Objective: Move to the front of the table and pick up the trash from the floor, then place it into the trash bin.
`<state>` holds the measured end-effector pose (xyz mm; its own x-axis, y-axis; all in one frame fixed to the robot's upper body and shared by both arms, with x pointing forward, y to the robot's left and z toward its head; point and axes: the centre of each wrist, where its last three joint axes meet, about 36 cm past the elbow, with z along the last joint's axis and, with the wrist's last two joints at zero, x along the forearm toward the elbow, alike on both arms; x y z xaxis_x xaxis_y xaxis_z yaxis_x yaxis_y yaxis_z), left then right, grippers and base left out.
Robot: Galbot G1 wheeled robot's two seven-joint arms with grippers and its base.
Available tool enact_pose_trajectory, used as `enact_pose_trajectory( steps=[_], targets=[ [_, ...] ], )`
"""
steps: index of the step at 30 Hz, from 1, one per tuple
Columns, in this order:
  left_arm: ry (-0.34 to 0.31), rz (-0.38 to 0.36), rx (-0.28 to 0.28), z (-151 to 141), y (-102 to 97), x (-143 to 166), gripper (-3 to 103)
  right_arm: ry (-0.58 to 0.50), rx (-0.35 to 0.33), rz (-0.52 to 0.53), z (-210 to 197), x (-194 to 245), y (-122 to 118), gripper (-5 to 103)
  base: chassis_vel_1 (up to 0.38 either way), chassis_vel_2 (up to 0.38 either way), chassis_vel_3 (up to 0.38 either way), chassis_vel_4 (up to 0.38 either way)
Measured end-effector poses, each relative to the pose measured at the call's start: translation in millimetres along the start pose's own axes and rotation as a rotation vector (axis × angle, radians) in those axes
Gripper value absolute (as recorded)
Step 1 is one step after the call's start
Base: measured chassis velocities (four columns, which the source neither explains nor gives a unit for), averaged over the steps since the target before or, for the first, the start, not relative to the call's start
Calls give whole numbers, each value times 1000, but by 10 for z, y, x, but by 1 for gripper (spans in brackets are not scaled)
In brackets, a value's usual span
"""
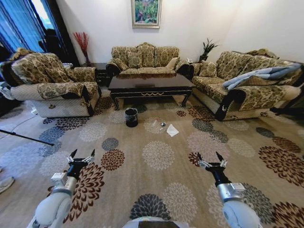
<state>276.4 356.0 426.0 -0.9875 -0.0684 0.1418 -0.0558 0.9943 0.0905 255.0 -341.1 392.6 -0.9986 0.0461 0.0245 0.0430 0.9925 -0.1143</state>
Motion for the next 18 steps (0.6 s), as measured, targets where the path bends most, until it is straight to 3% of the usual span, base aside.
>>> enact_pose_trajectory(
  steps=[18],
  targets=[
    [-1, -22, 6, 128, 98, 86, 100, 34, 18, -10, 117, 113, 28, 100, 0, 0, 0, 0]
  ],
)
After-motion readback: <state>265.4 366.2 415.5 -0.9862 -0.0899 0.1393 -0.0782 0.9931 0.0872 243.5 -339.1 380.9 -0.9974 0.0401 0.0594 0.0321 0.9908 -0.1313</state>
